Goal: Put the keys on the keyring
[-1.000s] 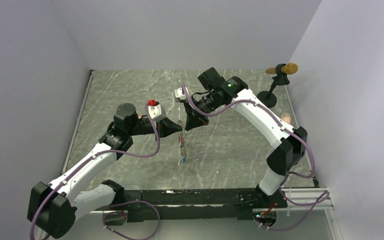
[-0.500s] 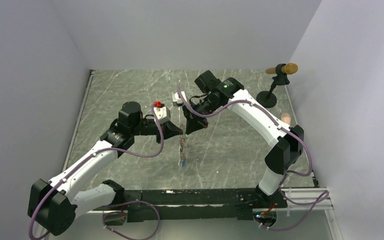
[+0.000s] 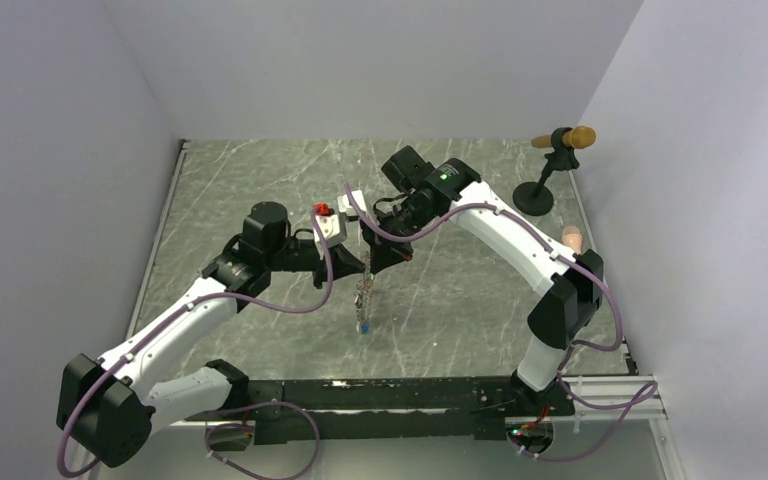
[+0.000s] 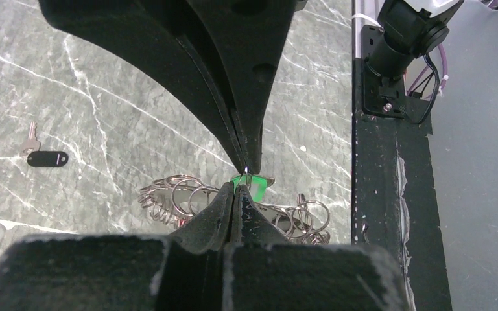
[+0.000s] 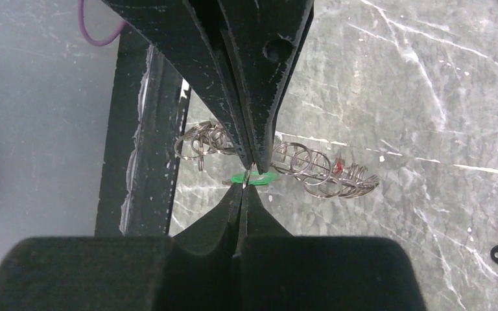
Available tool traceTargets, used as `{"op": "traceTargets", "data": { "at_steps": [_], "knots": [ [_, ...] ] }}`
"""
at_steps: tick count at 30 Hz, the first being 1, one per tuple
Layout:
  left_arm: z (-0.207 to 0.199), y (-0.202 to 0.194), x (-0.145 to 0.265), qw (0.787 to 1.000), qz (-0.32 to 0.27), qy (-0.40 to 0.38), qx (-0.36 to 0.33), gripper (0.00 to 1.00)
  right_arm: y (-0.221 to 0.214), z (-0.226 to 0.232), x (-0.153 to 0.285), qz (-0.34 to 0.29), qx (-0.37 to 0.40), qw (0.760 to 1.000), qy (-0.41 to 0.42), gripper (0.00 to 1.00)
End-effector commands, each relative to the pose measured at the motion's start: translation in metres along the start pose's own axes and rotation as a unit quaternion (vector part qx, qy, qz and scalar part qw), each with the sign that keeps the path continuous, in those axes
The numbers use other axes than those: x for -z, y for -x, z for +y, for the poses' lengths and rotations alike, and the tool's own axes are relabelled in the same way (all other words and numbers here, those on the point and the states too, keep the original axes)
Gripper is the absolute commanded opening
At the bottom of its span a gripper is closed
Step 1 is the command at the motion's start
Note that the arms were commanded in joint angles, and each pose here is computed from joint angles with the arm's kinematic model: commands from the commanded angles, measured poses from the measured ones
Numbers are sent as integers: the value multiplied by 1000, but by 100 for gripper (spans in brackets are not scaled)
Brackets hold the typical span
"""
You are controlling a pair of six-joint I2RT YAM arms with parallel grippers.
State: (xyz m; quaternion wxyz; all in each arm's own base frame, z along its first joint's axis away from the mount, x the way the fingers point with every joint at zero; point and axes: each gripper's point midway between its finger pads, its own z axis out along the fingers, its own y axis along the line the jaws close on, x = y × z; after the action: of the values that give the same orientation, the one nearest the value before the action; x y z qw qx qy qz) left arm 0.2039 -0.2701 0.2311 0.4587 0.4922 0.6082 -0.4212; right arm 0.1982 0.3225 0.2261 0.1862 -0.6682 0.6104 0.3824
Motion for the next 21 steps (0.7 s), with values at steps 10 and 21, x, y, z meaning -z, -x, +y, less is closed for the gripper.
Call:
{"op": "traceTargets", "data": {
  "at_steps": [10,21],
  "knots": [
    [12,43,0,998,-63,31,-4,0,31,-3,-11,-33,71,997,-14,0],
    [15,49,6,990,-114,49,61,0,27,-9,-14,-18,73,997,-31,0]
  ]
}}
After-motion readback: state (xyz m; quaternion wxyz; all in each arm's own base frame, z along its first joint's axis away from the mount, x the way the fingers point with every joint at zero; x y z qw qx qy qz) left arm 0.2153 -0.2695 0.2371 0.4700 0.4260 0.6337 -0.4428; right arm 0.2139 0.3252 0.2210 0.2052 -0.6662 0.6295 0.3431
